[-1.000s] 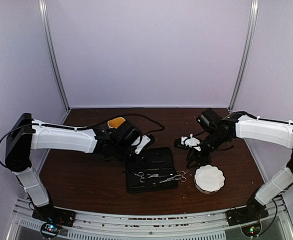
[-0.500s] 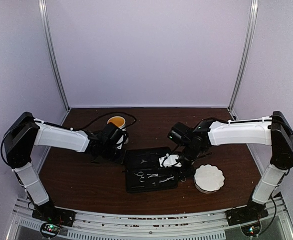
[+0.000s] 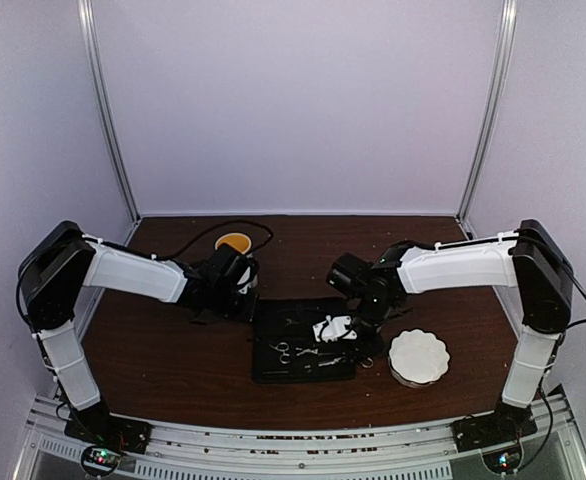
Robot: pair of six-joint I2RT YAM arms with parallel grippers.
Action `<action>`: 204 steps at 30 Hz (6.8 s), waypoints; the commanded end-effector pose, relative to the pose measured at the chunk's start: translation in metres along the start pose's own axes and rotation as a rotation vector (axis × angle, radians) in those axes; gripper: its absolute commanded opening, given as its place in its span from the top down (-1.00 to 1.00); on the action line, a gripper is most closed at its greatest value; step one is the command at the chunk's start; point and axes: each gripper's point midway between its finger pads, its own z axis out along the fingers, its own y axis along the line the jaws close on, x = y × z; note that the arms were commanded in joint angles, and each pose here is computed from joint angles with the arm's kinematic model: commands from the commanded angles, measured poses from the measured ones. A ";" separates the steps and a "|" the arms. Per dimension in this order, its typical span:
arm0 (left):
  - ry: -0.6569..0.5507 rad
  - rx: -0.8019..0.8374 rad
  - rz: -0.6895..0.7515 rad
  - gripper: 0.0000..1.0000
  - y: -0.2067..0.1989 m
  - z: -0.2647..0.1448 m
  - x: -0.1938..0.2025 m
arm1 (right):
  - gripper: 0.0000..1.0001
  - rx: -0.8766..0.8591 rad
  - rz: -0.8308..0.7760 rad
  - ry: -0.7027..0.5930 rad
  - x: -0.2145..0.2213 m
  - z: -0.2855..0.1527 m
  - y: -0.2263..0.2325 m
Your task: Sort the hair-cutting tools
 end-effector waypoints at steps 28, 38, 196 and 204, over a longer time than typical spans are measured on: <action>-0.128 0.036 -0.135 1.00 0.005 -0.025 0.000 | 0.82 0.043 0.006 0.068 -0.025 0.025 -0.002; -0.129 0.022 -0.134 1.00 0.008 -0.026 0.004 | 0.85 -0.008 -0.044 0.051 -0.043 0.030 0.015; -0.277 0.052 0.052 1.00 -0.007 -0.066 -0.018 | 0.39 0.068 0.185 -0.053 -0.032 -0.053 -0.130; -0.278 0.051 0.041 1.00 -0.005 -0.066 -0.016 | 0.31 0.036 0.147 -0.021 -0.022 -0.048 -0.118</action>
